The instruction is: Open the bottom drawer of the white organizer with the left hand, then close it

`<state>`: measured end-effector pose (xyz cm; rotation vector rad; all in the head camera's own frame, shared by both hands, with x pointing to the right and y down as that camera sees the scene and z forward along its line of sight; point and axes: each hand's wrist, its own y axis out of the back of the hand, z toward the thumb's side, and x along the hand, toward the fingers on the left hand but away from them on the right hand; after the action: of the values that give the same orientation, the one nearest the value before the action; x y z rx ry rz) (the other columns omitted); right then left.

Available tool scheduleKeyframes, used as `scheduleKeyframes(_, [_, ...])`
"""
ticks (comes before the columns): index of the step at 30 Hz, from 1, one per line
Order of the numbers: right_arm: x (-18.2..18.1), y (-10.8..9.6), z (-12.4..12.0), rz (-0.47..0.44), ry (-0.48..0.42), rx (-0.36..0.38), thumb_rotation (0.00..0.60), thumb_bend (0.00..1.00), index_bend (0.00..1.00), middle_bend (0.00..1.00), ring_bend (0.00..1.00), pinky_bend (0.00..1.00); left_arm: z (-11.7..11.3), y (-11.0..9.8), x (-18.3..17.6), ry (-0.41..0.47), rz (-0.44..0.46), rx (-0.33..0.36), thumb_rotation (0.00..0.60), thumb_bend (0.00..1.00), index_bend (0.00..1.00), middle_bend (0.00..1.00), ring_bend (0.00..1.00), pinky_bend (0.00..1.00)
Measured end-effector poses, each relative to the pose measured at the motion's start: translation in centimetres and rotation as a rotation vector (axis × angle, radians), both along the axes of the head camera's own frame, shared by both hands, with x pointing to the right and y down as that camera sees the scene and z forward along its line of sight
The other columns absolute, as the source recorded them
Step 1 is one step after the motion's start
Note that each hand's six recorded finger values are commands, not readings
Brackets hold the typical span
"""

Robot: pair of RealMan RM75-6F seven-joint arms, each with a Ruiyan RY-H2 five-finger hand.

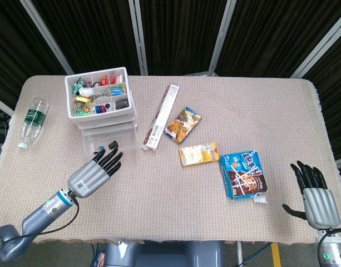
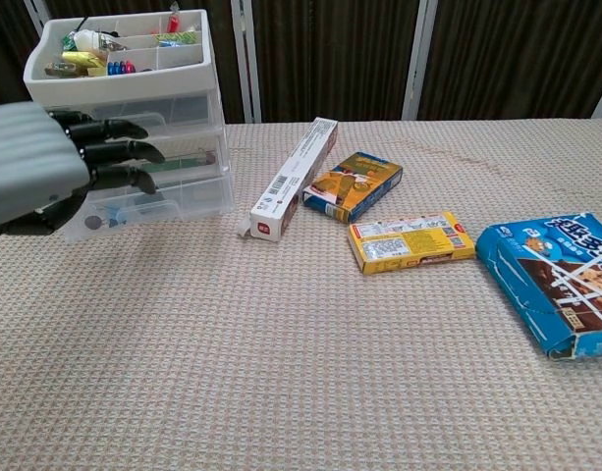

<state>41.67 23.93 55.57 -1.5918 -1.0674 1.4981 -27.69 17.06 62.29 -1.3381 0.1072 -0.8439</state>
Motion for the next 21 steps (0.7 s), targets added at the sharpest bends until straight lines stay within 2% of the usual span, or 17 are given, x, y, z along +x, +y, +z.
scheduleKeyframes(9, [0.0, 0.0, 0.0, 0.001, 0.000, 0.000, 0.600, 0.01, 0.05, 0.00, 0.00, 0.00, 2.3, 2.1, -1.6, -0.227, 0.224, 0.039, 0.600, 1.00, 0.09, 0.00, 0.00, 0.07])
scheduleKeyframes(21, [0.0, 0.0, -0.1, 0.003, -0.007, 0.002, 0.600, 0.01, 0.05, 0.00, 0.00, 0.00, 5.9, 2.1, -1.8, -0.366, 0.269, -0.011, 0.600, 1.00, 0.09, 0.00, 0.00, 0.06])
